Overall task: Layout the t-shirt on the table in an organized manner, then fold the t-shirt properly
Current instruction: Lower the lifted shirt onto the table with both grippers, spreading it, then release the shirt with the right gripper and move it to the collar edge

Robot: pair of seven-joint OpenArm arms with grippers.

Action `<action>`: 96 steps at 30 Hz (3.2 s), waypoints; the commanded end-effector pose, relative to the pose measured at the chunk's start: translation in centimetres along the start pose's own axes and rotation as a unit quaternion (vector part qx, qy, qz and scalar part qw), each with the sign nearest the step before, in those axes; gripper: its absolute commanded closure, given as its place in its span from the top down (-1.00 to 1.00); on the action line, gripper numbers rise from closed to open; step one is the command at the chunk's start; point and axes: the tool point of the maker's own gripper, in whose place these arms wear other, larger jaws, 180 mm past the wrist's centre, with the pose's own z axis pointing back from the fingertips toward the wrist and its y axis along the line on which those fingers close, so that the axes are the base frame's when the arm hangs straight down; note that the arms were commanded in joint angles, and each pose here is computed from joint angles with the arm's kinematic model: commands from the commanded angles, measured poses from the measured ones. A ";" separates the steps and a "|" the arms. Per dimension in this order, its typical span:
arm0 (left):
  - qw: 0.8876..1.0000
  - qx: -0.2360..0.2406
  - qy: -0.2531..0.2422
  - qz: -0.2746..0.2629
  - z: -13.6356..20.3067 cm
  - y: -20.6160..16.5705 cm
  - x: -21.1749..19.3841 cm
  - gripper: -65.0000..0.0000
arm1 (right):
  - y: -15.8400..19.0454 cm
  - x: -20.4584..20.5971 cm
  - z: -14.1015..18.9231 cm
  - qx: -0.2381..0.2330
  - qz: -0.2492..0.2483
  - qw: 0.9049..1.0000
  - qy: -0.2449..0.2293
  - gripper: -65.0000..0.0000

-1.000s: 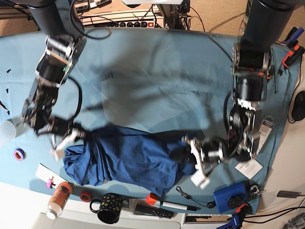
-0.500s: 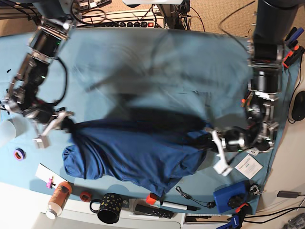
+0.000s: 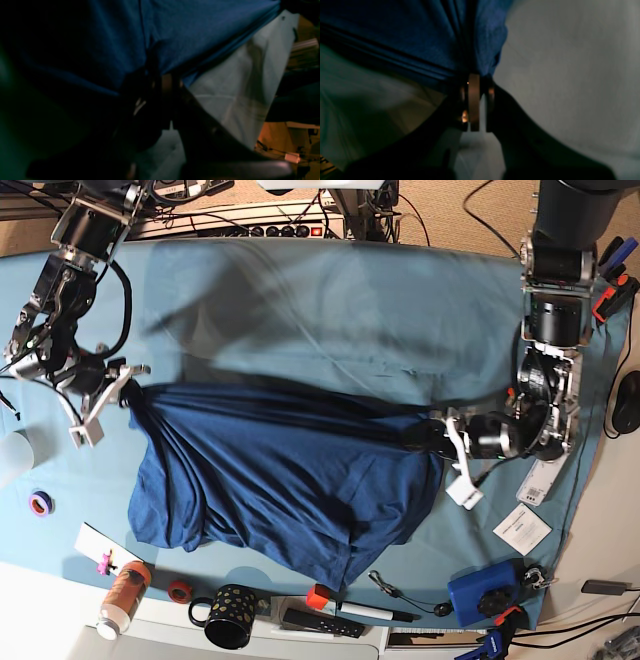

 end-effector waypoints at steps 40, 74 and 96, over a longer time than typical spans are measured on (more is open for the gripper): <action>1.000 -0.002 -0.026 -0.017 0.5 -0.3 2.3 -1.00 | 3.1 -8.1 0.9 0.081 -0.003 0.997 0.010 -0.22; 1.000 -0.003 -0.027 -0.016 0.5 -0.3 2.4 -1.00 | 4.2 -11.5 -2.1 -0.022 -0.441 0.890 -0.110 -0.22; 1.000 -0.003 -0.027 -0.016 0.5 -0.3 2.4 -1.00 | 2.4 -5.5 -2.5 -0.026 -0.426 0.888 -0.172 -0.22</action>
